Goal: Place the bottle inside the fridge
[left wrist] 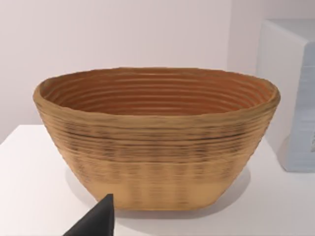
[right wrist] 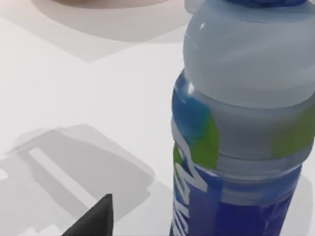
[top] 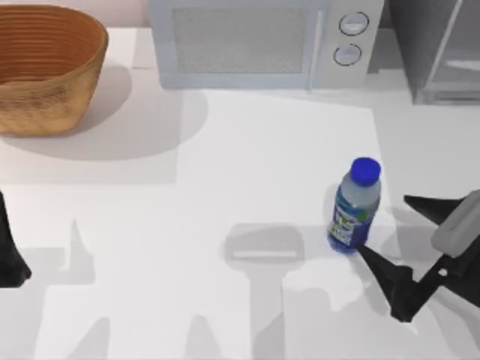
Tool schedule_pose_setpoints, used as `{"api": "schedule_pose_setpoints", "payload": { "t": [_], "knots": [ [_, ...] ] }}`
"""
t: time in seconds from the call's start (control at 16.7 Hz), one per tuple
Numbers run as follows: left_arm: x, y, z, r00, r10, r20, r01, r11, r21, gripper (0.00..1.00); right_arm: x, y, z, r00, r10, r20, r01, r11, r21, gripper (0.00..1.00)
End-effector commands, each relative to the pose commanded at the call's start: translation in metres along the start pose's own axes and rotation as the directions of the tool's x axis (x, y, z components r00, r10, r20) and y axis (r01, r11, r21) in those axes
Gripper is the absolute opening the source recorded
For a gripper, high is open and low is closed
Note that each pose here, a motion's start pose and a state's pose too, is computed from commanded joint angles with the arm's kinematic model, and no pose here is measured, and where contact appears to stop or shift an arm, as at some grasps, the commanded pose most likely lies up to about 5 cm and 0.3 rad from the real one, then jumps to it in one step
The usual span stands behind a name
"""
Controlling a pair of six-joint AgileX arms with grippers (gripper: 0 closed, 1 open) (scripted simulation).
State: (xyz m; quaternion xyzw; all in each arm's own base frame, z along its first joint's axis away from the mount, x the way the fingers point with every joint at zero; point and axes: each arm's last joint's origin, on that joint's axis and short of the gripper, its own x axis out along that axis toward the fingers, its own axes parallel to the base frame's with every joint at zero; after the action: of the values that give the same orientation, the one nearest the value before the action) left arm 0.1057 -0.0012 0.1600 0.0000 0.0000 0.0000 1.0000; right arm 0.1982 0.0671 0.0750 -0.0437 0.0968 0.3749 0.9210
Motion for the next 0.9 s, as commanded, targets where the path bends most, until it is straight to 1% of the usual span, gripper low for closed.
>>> {"api": "schedule_pose_setpoints", "payload": {
  "t": [0.18,0.66,0.9],
  "knots": [
    [0.0,0.0,0.0,1.0,0.0,0.0,0.0,1.0,0.0,1.0,0.003,-0.001,0.0,1.0,-0.002,-0.001,0.002,1.0,0.001,1.0],
    [0.0,0.0,0.0,1.0,0.0,0.0,0.0,1.0,0.0,1.0,0.058,0.0,0.0,1.0,0.0,0.0,0.0,1.0,0.0,1.0],
    [0.0,0.0,0.0,1.0,0.0,0.0,0.0,1.0,0.0,1.0,0.06,0.0,0.0,1.0,0.0,0.0,0.0,1.0,0.0,1.0]
  ]
}}
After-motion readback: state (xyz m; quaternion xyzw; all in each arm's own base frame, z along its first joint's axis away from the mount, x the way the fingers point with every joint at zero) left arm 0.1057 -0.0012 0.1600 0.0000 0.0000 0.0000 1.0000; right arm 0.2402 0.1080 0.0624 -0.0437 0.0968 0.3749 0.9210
